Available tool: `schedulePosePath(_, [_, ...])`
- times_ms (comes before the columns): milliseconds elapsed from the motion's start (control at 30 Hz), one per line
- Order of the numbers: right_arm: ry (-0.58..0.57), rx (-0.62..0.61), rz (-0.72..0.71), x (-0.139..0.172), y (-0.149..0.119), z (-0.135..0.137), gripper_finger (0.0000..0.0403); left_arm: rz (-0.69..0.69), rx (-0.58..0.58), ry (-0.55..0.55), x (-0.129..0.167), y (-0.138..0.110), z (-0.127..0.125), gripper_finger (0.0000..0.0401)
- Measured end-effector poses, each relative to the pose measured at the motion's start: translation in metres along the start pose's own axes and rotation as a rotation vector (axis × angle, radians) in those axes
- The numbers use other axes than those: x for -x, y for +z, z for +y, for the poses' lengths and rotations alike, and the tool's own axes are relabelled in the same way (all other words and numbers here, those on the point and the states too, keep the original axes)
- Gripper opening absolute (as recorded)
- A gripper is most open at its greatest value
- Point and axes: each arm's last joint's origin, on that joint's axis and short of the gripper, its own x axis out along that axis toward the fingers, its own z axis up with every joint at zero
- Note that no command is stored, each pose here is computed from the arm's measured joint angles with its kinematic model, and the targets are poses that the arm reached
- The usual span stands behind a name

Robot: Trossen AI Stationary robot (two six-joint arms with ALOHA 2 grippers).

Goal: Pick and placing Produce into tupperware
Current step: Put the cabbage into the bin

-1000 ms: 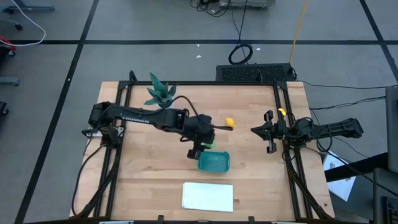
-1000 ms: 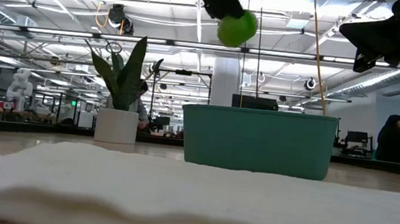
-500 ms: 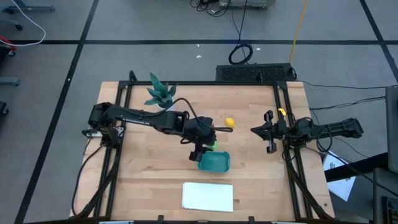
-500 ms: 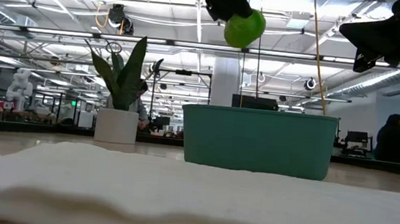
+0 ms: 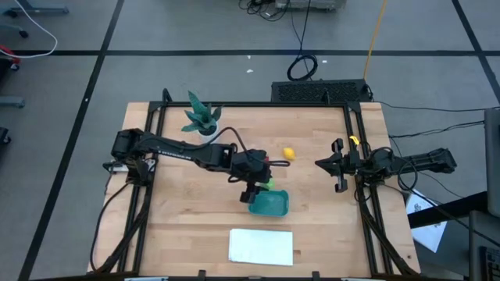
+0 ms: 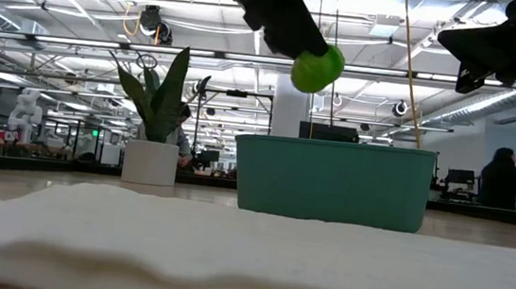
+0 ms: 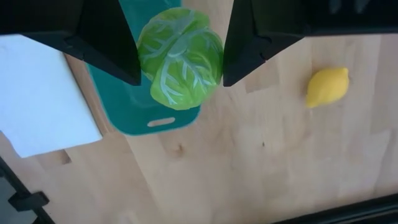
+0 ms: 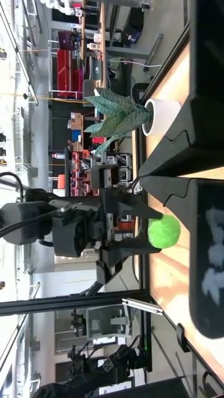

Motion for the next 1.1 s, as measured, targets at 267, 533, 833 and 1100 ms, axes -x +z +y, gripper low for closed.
schedulePosePath(267, [0.000, 0.001, 0.003, 0.000, 0.000, 0.000, 0.0000, -0.046, 0.027, -0.027, -0.016, -0.021, -0.003, 0.0219])
schedulePosePath(533, [0.000, 0.001, 0.003, 0.000, 0.000, 0.000, 0.0000, -0.081, 0.044, -0.023, -0.027, -0.040, -0.006, 0.0218])
schedulePosePath(833, [-0.001, 0.001, 0.004, 0.000, 0.000, 0.000, 0.0000, -0.050, 0.054, -0.095, -0.036, -0.048, -0.006, 0.0219])
schedulePosePath(1100, [-0.001, 0.009, 0.004, 0.000, 0.000, 0.000, 0.0000, -0.078, 0.139, -0.258, -0.032, -0.049, 0.009, 0.0214])
